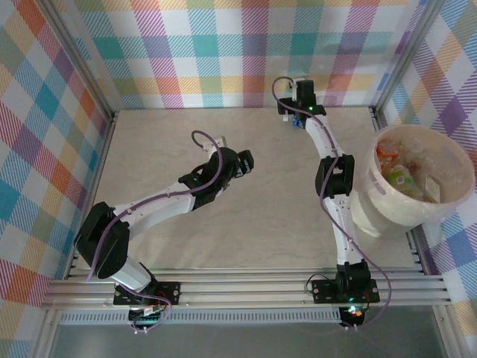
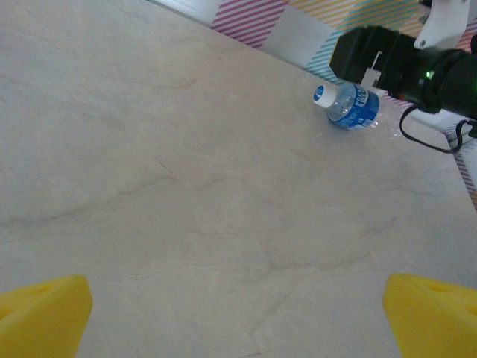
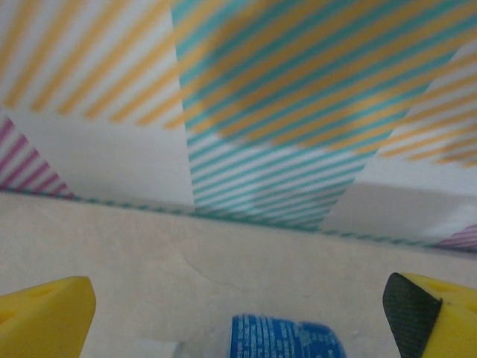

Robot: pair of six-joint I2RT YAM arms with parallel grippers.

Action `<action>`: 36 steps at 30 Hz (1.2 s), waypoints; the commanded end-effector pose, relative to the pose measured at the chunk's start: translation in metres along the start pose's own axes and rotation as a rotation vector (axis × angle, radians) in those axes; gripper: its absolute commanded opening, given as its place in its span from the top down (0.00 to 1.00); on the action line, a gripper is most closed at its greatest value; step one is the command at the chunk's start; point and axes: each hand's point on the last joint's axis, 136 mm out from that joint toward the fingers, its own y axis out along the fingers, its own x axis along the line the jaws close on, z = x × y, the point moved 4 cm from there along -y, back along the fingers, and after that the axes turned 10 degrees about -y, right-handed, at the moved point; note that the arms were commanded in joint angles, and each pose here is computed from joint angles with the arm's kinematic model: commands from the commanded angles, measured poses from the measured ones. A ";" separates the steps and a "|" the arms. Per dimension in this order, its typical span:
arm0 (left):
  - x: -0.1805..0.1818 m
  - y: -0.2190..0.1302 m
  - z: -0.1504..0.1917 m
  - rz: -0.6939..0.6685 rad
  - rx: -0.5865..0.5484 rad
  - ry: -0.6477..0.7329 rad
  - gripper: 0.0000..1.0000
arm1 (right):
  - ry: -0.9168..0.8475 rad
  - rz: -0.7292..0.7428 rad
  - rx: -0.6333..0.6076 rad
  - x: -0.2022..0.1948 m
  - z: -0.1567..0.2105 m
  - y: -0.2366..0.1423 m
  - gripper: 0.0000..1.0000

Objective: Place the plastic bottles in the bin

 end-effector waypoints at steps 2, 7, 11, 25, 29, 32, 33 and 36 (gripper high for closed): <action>0.011 -0.003 -0.011 -0.036 -0.035 0.022 0.00 | -0.001 -0.138 0.084 0.004 0.015 -0.010 0.00; 0.008 0.004 -0.009 -0.026 -0.019 0.030 0.00 | -0.018 -0.225 0.157 0.015 0.019 -0.033 0.00; 0.007 0.008 -0.005 -0.016 -0.006 0.025 0.00 | -0.108 -0.225 0.158 0.021 0.014 -0.061 0.00; 0.006 0.006 -0.005 -0.008 -0.002 0.027 0.00 | -0.409 -0.259 0.154 0.016 0.022 -0.092 0.00; 0.010 0.007 -0.004 -0.024 -0.004 0.033 0.00 | -0.466 -0.261 0.174 0.014 0.031 -0.065 0.01; 0.011 0.008 -0.005 -0.035 -0.007 0.041 0.00 | -0.493 -0.307 0.207 0.019 0.042 -0.049 0.00; 0.012 0.008 -0.004 -0.040 -0.006 0.043 0.00 | -0.508 -0.324 0.229 0.020 0.049 -0.045 0.00; 0.015 0.007 -0.006 -0.054 -0.023 0.040 0.00 | -0.542 -0.382 0.280 0.023 0.066 -0.044 0.00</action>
